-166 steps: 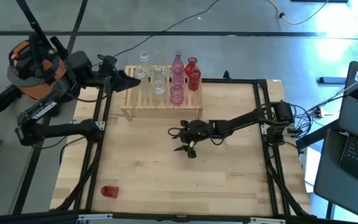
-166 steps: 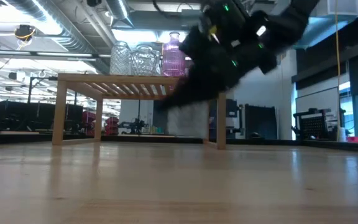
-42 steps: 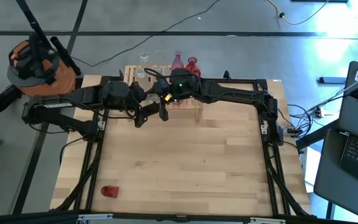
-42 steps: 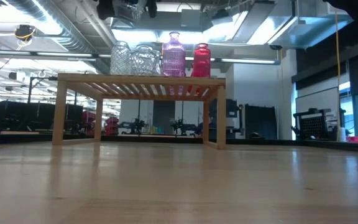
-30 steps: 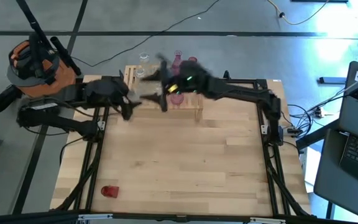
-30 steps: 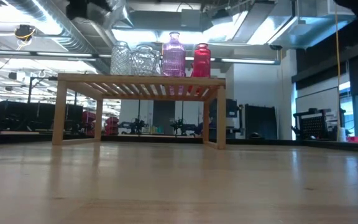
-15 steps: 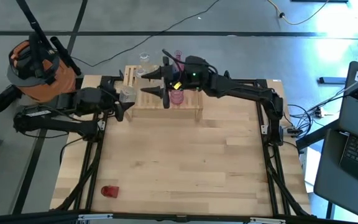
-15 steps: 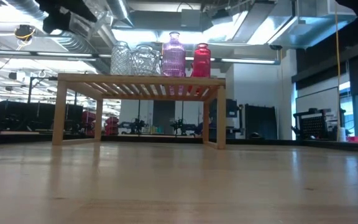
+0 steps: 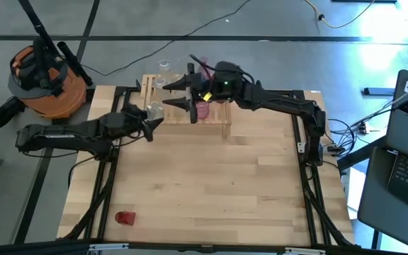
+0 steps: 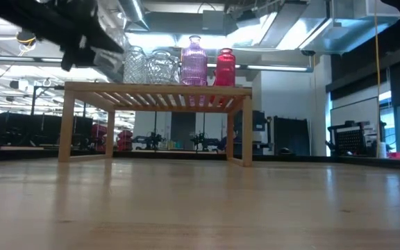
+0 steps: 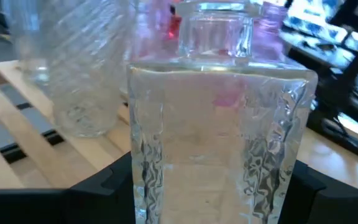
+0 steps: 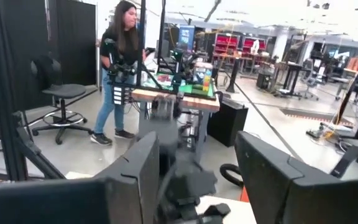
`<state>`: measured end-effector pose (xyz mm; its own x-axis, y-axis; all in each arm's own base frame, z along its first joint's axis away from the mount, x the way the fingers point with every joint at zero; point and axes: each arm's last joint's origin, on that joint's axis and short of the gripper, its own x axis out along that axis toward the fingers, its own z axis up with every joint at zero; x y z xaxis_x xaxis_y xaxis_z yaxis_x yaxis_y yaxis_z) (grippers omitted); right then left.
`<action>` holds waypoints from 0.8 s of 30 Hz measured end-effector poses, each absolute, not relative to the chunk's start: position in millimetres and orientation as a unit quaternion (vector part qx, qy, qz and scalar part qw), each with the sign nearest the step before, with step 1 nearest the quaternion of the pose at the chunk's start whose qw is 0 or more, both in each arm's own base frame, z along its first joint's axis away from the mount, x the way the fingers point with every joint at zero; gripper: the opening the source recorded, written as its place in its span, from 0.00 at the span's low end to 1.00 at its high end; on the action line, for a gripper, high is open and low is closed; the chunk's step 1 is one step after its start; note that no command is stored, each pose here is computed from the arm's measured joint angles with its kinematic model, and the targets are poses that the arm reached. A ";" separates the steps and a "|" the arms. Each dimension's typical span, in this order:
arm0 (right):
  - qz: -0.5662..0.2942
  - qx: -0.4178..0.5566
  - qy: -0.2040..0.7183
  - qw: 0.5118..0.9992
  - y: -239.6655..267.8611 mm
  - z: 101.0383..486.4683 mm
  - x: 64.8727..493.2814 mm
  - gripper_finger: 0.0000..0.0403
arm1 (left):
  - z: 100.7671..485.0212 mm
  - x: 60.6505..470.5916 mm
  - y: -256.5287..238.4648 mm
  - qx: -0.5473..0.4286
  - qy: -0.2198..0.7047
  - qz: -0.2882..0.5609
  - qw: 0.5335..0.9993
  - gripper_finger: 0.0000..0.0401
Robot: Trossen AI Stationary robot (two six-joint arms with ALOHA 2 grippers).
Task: Sort vases onto shelf
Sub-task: Put the transparent vase on the shelf aligned with the other transparent vases on the left
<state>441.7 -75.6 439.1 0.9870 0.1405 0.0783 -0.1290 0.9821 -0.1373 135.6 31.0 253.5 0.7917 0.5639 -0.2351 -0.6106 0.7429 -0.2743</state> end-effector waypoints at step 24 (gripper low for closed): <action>0.070 -0.069 -0.003 0.995 -73.3 444.5 428.5 0.43 | 192.7 139.6 38.8 -0.050 0.066 0.368 0.926 0.58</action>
<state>428.5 -73.3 444.5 0.9900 0.1407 -0.0030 -0.1398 0.9805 -0.1379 139.6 38.8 192.7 0.7206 0.6751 -0.1581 -0.6882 0.7242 -0.0442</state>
